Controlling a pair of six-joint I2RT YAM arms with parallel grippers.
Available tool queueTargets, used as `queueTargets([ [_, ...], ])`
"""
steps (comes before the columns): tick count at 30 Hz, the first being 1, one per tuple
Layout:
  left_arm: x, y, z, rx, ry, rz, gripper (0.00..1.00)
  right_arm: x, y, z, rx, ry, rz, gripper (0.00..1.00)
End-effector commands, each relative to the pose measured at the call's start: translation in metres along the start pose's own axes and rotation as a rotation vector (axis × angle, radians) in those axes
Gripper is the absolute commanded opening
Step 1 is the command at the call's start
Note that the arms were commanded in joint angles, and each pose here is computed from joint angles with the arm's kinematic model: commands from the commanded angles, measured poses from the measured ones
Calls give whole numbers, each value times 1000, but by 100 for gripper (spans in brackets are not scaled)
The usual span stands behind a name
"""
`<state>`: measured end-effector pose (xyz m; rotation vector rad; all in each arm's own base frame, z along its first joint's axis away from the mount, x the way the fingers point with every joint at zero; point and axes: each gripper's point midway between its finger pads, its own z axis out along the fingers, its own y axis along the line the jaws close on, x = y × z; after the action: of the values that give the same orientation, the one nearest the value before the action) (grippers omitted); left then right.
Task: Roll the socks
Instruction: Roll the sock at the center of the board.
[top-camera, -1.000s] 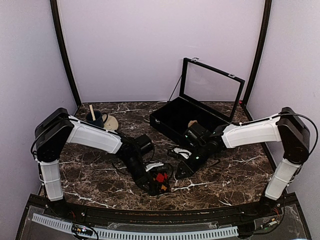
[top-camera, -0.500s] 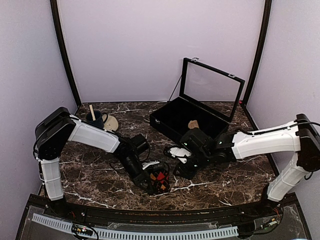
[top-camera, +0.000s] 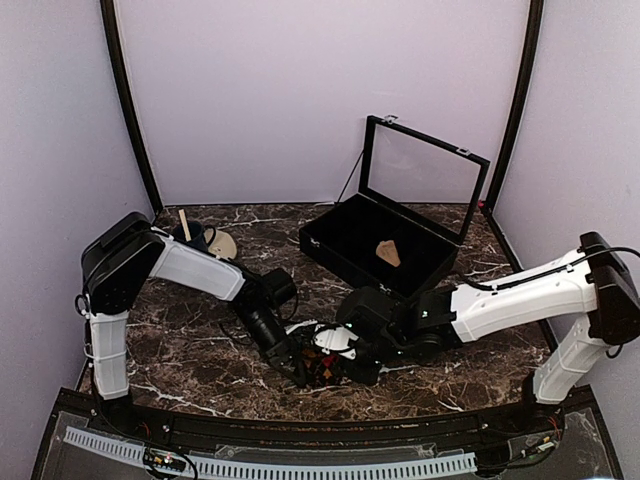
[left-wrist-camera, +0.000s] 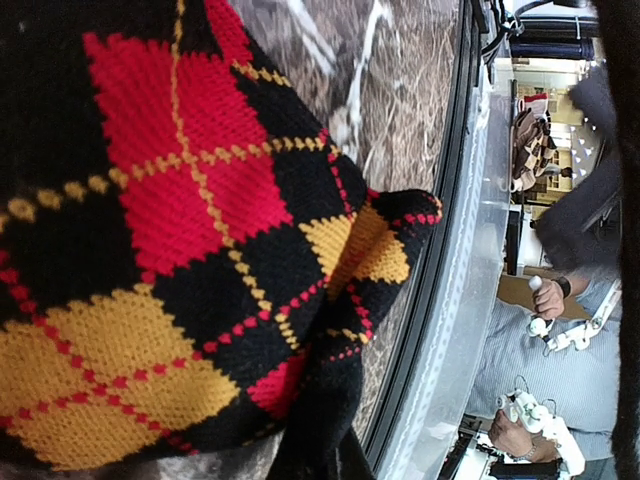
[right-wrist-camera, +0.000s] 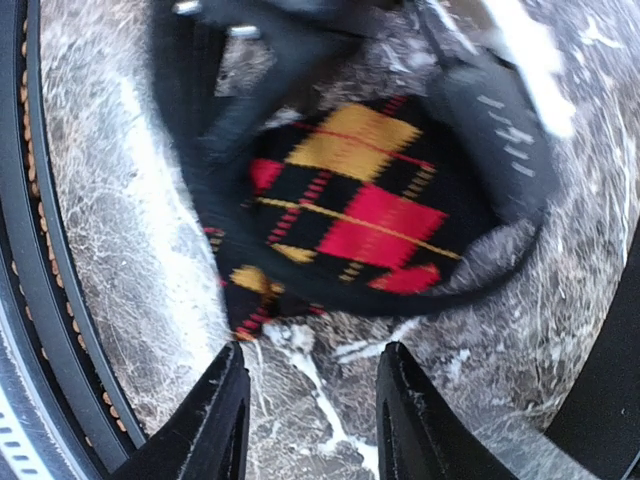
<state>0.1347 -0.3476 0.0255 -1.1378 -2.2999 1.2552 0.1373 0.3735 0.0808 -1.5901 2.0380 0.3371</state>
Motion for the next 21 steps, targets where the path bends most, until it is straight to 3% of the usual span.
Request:
queueTargets([
  [1, -6, -3, -6, 25, 16, -1, 0, -10, 11, 5, 9, -12, -110, 41],
  [21, -13, -2, -5, 48, 46, -1, 0, -3, 19, 41, 52, 75, -234, 49],
])
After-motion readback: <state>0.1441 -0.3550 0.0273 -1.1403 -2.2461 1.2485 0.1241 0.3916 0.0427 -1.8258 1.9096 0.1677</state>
